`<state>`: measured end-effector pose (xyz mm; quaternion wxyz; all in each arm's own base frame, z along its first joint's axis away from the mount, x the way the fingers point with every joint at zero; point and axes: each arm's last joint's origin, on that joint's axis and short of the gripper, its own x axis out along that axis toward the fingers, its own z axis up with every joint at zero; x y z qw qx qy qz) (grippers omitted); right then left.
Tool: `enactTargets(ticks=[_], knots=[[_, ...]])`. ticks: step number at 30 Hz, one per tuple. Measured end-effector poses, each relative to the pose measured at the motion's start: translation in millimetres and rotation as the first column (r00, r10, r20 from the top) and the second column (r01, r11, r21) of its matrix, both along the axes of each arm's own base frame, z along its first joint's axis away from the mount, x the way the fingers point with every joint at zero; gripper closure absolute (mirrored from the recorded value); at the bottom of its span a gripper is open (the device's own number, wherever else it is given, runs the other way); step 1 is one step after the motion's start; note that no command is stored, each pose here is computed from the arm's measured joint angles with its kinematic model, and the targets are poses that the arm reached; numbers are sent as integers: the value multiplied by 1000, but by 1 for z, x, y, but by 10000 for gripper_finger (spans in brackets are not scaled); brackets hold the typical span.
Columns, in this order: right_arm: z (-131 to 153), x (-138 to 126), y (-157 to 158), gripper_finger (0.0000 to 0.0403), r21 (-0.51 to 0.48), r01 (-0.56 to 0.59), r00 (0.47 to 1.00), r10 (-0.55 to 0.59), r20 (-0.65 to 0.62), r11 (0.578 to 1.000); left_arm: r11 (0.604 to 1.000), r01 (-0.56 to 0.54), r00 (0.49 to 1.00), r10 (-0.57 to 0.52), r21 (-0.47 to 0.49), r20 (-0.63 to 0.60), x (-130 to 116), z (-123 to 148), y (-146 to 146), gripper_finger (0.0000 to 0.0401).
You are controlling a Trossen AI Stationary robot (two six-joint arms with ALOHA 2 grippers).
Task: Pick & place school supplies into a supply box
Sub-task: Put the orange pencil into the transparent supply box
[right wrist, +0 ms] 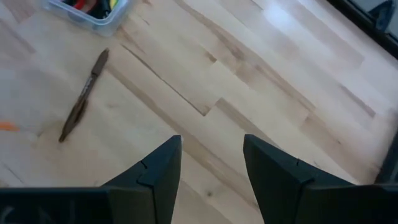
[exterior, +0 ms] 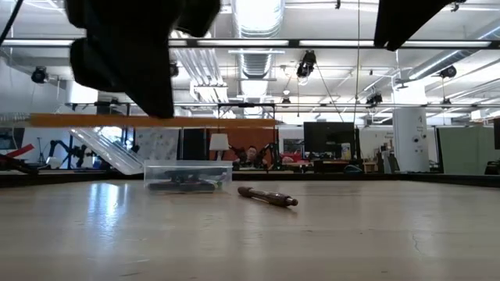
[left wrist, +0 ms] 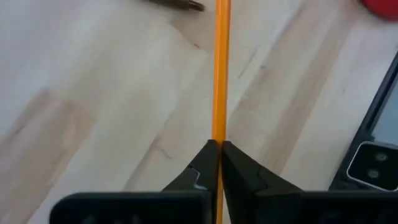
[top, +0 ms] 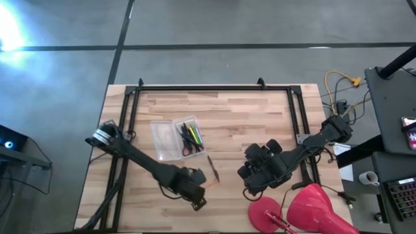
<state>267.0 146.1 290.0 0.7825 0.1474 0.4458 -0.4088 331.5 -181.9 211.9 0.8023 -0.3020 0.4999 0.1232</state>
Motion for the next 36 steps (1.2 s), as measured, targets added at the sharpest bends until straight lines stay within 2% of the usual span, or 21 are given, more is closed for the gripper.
enactTargets(ticks=[3, 6, 10, 13, 16, 18, 22, 26, 28, 32, 36], knots=[[0, -4, 4, 236, -4, 13, 1000, -13, 12, 1000, 992, -125, 990, 126, -24, 59, -12, 16, 13, 398], [0, -6, 7, 236, -7, 25, 999, -25, 32, 1000, 956, -288, 939, 294, -62, 176, -27, 43, 31, 398], [0, -7, 9, 236, 2, 43, 998, -43, 49, 999, 869, -488, 819, 487, -77, 305, -49, 62, 60, 399], [1, -7, 9, 236, 8, 59, 996, -60, 60, 998, 781, -618, 711, 603, -89, 361, -65, 67, 89, 399], [1, -7, 9, 236, 6, 60, 996, -60, 62, 998, 736, -672, 669, 652, -86, 357, -74, 61, 111, 400], [1, -7, 9, 236, 3, 50, 997, -50, 55, 999, 760, -644, 701, 632, -88, 331, -74, 58, 115, 400], [1, -7, 9, 236, 0, 41, 998, -41, 49, 999, 852, -511, 807, 520, -110, 279, -59, 58, 105, 401], [1, -6, 7, 236, 0, 42, 998, -42, 45, 999, 934, -356, 923, 356, -27, 143, -32, 41, 90, 385], [1, -6, 7, 236, 0, 44, 998, -44, 45, 999, 959, -282, 959, 280, 26, 41, -19, 30, 84, 363], [1, -6, 6, 236, -4, 44, 998, -44, 39, 999, 968, -202, 962, 224, 147, -155, 4, 9, 76, 306], [1, -6, 6, 236, -5, 47, 998, -46, 37, 999, 974, -99, 957, 150, 206, -247, 23, -3, 70, 266]])
